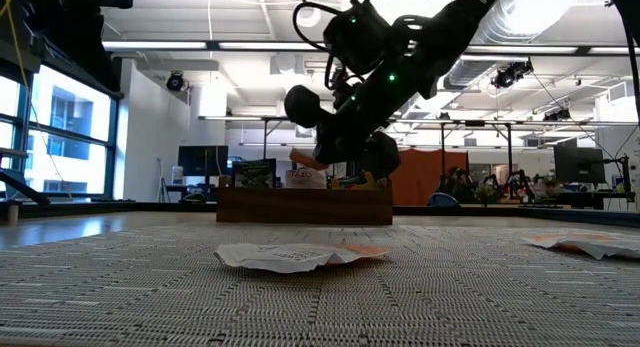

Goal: Pick & Place Tea
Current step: Put the white tea bag into the middle section of the wooden organizer

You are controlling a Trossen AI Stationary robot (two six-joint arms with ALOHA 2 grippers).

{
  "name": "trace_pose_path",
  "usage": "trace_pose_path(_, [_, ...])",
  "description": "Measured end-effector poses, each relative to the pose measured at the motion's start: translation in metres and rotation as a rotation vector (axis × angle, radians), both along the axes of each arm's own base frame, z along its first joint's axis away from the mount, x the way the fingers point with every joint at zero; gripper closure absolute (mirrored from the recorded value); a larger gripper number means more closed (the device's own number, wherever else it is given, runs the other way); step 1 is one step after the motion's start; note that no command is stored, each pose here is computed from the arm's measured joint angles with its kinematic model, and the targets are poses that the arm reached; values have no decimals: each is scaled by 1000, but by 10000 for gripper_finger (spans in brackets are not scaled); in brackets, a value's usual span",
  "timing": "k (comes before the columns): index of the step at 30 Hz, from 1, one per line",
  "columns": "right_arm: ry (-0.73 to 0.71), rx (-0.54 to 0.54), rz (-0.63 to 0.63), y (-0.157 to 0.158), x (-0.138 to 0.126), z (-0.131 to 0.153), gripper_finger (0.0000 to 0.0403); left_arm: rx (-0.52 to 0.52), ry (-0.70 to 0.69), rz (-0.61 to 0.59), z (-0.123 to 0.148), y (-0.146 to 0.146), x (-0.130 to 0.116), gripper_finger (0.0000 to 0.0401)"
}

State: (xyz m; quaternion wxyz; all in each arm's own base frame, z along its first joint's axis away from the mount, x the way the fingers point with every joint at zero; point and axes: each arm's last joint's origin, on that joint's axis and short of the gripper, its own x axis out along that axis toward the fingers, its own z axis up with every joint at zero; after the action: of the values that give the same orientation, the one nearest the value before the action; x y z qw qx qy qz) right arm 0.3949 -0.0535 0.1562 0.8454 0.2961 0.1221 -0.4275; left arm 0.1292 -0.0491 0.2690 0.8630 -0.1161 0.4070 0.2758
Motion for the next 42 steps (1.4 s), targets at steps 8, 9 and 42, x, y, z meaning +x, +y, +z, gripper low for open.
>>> trace_pose_path(8, [2,22,56,-13,0,1,394,2,3,-5,0,0,0,400])
trace_pose_path(9, [14,16,60,-14,0,0,389,2,3,-5,0,0,0,400])
trace_pose_path(42, [520,-276,568,-40,19,50,235,4,9,-18,0,0,0,400])
